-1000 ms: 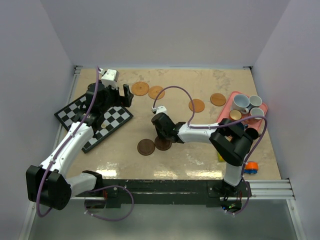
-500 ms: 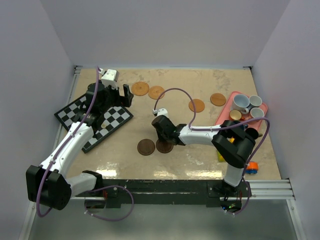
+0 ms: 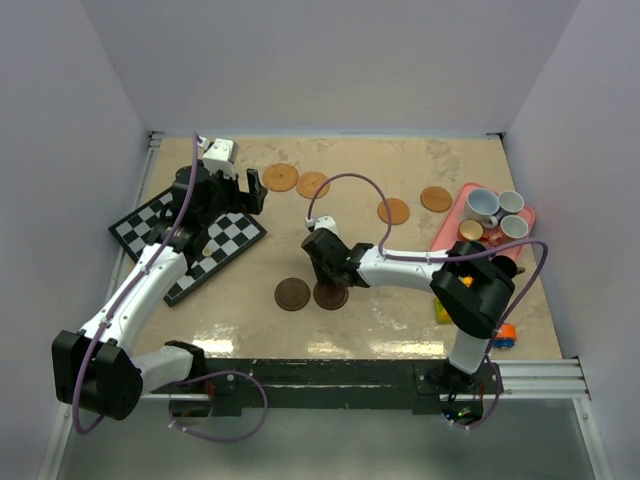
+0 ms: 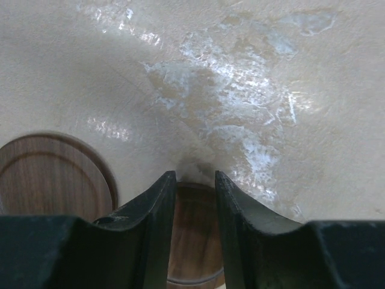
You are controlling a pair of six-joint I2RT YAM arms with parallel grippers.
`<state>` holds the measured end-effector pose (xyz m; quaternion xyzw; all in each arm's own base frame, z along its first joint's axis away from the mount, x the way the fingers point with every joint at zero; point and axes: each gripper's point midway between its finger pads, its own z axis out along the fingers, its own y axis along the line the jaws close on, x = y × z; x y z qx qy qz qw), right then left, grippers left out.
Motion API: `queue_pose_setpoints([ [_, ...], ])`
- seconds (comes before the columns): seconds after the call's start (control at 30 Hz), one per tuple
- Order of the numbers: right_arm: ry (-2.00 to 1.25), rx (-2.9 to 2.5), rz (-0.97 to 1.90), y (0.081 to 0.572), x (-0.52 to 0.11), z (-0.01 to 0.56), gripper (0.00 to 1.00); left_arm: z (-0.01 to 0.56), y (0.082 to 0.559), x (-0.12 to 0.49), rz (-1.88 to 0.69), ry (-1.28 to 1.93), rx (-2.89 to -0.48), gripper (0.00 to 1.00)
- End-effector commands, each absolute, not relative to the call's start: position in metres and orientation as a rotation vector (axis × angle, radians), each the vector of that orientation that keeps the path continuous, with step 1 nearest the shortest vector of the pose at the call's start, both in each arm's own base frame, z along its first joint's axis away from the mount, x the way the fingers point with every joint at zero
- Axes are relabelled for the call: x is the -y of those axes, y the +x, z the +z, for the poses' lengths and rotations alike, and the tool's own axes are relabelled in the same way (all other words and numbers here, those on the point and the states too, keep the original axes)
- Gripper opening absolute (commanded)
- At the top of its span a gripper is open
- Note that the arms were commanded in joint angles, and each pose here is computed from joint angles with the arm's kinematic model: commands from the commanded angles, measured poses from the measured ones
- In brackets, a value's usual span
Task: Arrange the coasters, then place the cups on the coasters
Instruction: Move the coaster to the center of the board.
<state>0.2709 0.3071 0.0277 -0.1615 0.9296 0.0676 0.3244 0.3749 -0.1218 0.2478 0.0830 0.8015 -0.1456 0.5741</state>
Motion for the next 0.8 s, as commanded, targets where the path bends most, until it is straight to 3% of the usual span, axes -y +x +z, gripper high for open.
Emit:
queue_pose_setpoints([
  [0.0,-0.341,-2.378,0.134,0.286,-0.286,0.071,0.37,0.259,0.376,0.127,-0.361,0.208,-1.834,1.0],
  [0.47,-0.317,-2.541,-0.003,0.235,-0.218,0.036,0.34,0.259,0.374,0.132,-0.375,0.218,-1.835,1.0],
  [0.77,-0.351,-2.574,0.127,0.222,-0.231,0.03,0.3,0.258,0.375,0.133,-0.374,0.219,-1.837,1.0],
])
